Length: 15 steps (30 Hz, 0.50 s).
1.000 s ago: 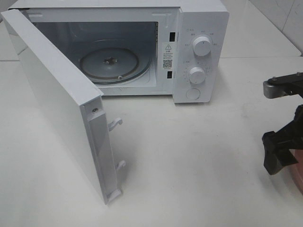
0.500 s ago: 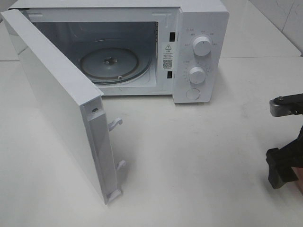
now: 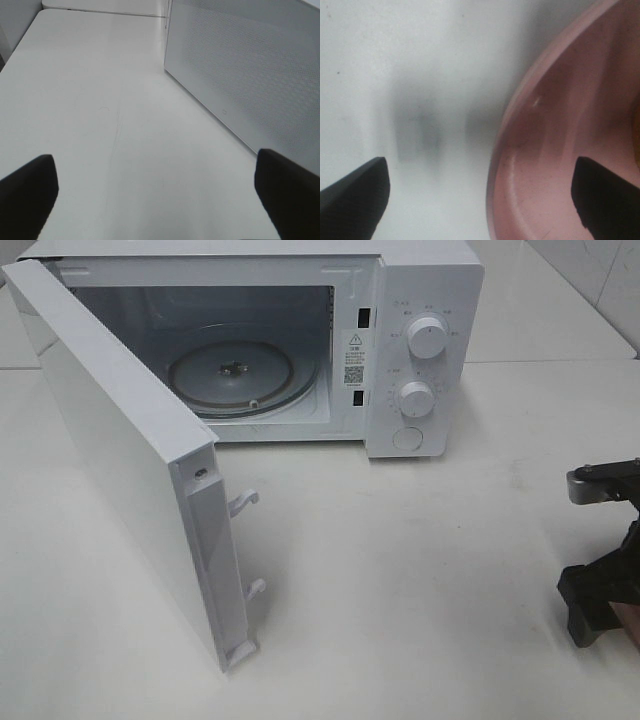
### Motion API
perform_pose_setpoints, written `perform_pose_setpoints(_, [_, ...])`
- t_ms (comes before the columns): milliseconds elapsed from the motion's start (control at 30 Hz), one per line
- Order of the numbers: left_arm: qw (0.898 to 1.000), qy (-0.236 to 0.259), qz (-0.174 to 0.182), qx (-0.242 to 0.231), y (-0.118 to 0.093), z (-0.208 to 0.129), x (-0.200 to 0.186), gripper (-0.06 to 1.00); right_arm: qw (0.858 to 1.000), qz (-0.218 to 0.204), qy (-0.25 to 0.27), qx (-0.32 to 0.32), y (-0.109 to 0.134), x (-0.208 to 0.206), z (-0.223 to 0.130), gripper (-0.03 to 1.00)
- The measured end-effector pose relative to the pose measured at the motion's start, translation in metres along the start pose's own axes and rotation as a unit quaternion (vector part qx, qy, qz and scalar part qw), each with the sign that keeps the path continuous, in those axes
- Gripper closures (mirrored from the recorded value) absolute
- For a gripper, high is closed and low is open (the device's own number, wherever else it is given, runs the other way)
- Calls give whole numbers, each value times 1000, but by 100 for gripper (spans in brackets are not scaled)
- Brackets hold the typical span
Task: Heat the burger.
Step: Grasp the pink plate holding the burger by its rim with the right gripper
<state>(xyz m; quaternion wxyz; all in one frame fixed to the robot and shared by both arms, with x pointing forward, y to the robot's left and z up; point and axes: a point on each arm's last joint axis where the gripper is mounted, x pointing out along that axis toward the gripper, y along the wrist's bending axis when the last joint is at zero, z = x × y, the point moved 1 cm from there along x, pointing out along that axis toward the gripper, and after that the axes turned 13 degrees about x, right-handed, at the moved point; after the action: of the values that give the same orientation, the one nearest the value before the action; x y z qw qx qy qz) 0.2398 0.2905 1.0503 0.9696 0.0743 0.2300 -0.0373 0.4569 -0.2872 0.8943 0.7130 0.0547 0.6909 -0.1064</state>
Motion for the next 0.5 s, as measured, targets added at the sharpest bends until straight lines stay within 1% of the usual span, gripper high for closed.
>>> perform_pose_setpoints(300, [1000, 0, 0, 0, 0, 0, 0, -4, 1000, 4, -12, 3, -1, 1, 3, 5])
perform_pose_setpoints(500, [1000, 0, 0, 0, 0, 0, 0, -4, 1000, -1, 11, 3, -1, 12, 0, 7])
